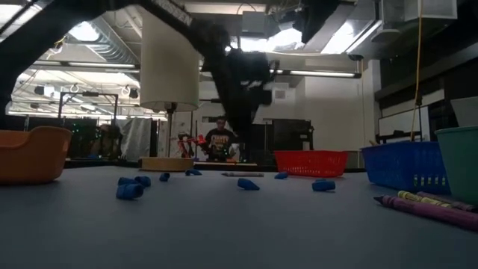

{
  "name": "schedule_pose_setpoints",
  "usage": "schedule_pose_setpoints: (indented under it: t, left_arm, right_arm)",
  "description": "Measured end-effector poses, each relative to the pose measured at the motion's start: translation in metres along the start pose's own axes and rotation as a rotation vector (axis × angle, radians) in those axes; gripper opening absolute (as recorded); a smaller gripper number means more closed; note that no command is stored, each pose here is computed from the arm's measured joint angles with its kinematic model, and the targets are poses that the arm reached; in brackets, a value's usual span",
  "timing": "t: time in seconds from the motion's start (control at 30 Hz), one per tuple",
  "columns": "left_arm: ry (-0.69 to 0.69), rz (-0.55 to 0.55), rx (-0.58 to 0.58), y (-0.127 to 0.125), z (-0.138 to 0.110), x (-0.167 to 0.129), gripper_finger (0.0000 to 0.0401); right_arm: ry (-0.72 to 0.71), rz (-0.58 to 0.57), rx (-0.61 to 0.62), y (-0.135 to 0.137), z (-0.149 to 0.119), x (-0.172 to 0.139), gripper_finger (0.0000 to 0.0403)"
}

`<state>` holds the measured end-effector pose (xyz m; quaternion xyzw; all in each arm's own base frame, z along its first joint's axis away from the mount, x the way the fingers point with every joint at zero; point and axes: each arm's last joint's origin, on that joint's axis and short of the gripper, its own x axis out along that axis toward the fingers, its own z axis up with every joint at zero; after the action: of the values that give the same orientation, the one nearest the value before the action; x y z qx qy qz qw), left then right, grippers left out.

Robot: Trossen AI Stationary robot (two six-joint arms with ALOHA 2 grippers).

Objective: Sort crayons
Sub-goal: Put the grey crayon into the red bin

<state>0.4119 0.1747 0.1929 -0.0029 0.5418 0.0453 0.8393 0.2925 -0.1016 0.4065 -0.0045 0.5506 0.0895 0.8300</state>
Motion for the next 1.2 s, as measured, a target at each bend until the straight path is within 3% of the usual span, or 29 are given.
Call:
schedule_pose_setpoints:
  t: [0.17,0.4,0.6,0.9,1.2]
  left_arm:
    - [-0.057,-0.082,0.005,-0.025,0.01,-0.043,0.0]
    - [-0.122,-0.12,0.047,-0.072,0.013,-0.11,0.0]
    - [-0.247,-0.157,0.072,-0.122,-0.009,-0.152,0.0]
    - [-0.509,-0.1,-0.074,-0.177,-0.081,-0.171,0.0]
    - [-0.642,-0.089,-0.196,-0.197,-0.129,-0.16,0.0]
  right_arm:
    - [0.006,0.072,-0.008,0.008,-0.015,0.004,0.0122]
    - [-0.103,0.023,0.013,0.017,-0.039,0.014,0.0122]
    - [-0.202,0.018,0.046,0.018,-0.056,0.047,0.0122]
    - [-0.343,0.039,-0.039,0.027,-0.051,0.129,0.0122]
    - [-0.458,0.037,-0.17,0.044,-0.031,0.187,0.0122]
